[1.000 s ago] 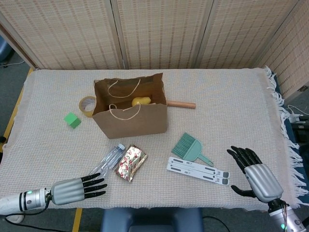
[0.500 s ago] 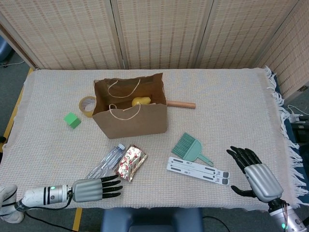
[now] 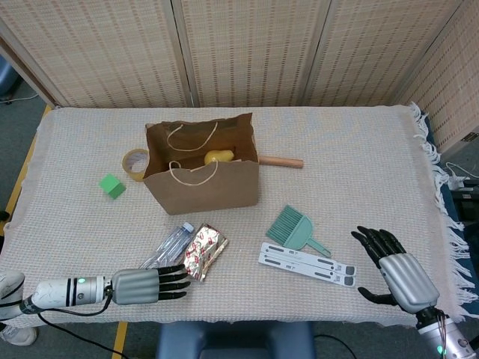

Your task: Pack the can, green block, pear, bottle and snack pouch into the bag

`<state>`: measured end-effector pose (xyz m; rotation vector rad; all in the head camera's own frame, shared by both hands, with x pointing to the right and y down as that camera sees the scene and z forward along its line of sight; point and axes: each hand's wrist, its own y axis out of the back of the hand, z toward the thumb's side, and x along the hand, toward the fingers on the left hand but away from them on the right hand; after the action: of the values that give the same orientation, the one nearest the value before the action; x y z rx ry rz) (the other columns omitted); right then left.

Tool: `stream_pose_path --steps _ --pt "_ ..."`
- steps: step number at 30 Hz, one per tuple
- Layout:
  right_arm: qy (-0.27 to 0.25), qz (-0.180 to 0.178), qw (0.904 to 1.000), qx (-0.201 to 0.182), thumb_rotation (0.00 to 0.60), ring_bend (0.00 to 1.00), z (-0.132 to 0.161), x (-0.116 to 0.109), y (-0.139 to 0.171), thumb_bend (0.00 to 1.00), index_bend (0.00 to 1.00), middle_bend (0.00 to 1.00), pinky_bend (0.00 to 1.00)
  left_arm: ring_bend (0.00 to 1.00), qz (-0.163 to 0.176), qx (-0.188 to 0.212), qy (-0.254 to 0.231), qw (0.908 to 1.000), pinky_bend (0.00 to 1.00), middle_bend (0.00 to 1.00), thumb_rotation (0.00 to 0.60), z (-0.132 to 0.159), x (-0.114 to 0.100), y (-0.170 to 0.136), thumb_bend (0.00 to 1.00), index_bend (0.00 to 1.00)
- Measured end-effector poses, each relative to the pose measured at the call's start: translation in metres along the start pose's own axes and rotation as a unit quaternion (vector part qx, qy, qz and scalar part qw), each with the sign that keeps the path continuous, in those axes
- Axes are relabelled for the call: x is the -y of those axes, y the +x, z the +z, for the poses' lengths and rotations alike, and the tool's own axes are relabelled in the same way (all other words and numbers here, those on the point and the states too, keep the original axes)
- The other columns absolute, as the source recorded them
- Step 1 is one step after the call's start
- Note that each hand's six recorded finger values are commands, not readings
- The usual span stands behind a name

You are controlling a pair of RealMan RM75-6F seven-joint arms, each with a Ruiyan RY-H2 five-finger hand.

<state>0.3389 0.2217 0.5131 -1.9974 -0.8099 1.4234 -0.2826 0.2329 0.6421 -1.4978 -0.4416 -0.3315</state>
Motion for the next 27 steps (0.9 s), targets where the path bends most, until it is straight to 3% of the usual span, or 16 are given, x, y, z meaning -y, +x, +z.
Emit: stream_pose_path --steps 13,27 --pt "0.002 0.000 1.0000 0.004 0.600 0.00 -0.001 0.001 -0.001 0.10 0.00 0.00 0.00 0.00 -0.031 -0.037 0.031 0.9983 0.06 0.00 0.600 -0.042 0.019 0.010 0.37 0.00" --pt "0.004 0.002 1.0000 0.009 0.600 0.00 -0.003 0.001 -0.003 0.10 0.00 0.00 0.00 0.00 -0.054 -0.065 0.057 0.9948 0.06 0.00 0.600 -0.072 0.031 0.001 0.37 0.00"
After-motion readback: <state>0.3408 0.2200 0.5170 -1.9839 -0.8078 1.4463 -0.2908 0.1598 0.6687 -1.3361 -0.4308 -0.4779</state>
